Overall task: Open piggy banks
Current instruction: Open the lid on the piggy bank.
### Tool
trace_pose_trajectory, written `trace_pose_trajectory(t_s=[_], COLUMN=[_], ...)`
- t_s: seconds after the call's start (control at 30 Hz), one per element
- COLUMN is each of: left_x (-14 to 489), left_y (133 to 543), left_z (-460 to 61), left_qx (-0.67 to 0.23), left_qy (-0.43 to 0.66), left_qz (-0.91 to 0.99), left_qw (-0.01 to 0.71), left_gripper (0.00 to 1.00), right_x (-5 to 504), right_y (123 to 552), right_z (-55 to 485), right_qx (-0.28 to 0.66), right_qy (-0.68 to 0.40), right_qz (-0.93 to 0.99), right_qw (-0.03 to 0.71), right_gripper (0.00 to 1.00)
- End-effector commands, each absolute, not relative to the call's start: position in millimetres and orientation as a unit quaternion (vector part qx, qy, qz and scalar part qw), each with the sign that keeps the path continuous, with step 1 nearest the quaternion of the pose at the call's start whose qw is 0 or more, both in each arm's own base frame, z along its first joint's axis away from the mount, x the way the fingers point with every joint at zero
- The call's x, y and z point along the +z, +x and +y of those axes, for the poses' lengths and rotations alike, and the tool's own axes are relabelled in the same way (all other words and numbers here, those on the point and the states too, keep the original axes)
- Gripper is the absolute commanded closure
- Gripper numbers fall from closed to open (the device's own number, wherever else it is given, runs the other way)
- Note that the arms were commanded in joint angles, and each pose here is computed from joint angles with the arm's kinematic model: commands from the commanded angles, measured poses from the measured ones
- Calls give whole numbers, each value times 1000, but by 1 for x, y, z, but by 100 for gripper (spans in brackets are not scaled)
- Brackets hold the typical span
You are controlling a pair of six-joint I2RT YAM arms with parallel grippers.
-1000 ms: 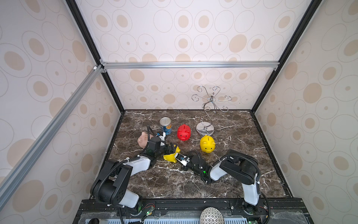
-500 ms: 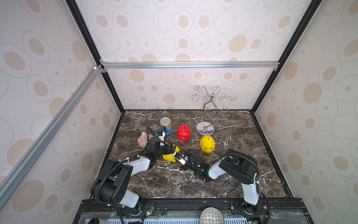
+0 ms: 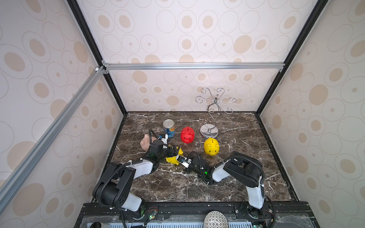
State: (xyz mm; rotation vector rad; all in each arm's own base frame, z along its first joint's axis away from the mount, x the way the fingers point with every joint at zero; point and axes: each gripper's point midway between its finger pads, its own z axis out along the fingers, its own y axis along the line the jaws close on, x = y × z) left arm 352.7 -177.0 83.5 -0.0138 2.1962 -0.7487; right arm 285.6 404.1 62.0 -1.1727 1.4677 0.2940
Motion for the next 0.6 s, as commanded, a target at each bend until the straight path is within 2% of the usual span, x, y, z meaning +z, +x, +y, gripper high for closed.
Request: trace_pose_trajectory(t_s=[0.0,0.23,0.33,0.57], left_x=[28,29,30,29], left_y=[302,297,297,300], left_z=[-183,-180,-180,-174], left_qx=[-293,-289,-289,-273], left_qy=[-3,-6,-6,-11], left_qz=[917,918,918,921], left_qw=[272,270,272,279], left_gripper=[14,14,14,14], right_x=[92,99,102,105], right_y=[267,258,256,256], right_z=[435,443,445,436], right_qx=[140,54,40,44], right_qy=[-532,-552,-547,-535], right_qz=[569,512,495,527], right_qw=[612,655,674,659], right_gripper=[100,100,100,100])
